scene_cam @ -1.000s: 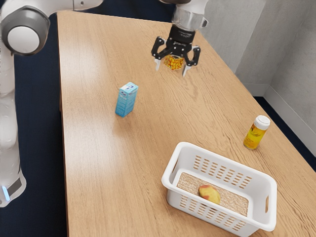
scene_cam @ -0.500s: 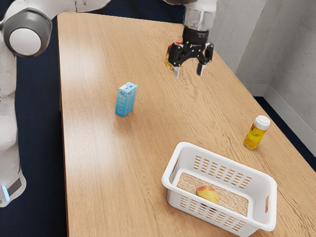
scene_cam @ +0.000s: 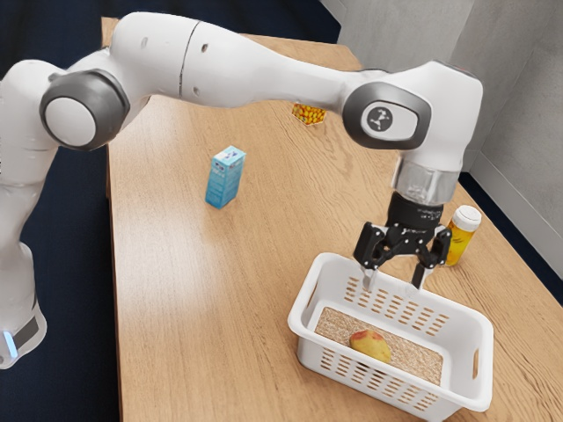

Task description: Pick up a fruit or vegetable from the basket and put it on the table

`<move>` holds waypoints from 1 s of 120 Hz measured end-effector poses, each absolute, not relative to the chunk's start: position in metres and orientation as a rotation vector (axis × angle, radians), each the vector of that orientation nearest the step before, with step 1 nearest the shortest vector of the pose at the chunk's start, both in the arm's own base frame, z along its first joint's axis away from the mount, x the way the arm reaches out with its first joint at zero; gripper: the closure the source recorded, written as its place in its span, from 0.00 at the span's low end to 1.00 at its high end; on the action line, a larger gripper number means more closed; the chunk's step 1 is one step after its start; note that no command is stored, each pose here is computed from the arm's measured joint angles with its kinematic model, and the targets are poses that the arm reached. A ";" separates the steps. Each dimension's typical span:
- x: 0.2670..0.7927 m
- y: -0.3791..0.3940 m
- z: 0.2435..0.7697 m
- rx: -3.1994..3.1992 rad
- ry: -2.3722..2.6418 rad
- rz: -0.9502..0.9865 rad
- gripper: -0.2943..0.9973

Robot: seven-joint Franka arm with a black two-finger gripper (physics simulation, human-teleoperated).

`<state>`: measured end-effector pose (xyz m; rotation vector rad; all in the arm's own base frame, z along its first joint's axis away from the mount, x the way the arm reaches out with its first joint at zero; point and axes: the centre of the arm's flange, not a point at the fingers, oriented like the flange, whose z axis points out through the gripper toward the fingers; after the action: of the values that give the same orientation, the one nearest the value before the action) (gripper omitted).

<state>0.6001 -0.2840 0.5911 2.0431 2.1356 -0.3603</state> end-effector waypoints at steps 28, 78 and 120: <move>0.605 -0.301 0.566 1.952 2.112 -0.250 0.23; 0.597 -0.273 0.536 1.839 2.140 -0.200 0.23; 0.577 -0.276 0.515 1.838 2.149 -0.209 0.23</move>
<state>0.5771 -0.2758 0.5153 1.8385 2.1489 -0.2089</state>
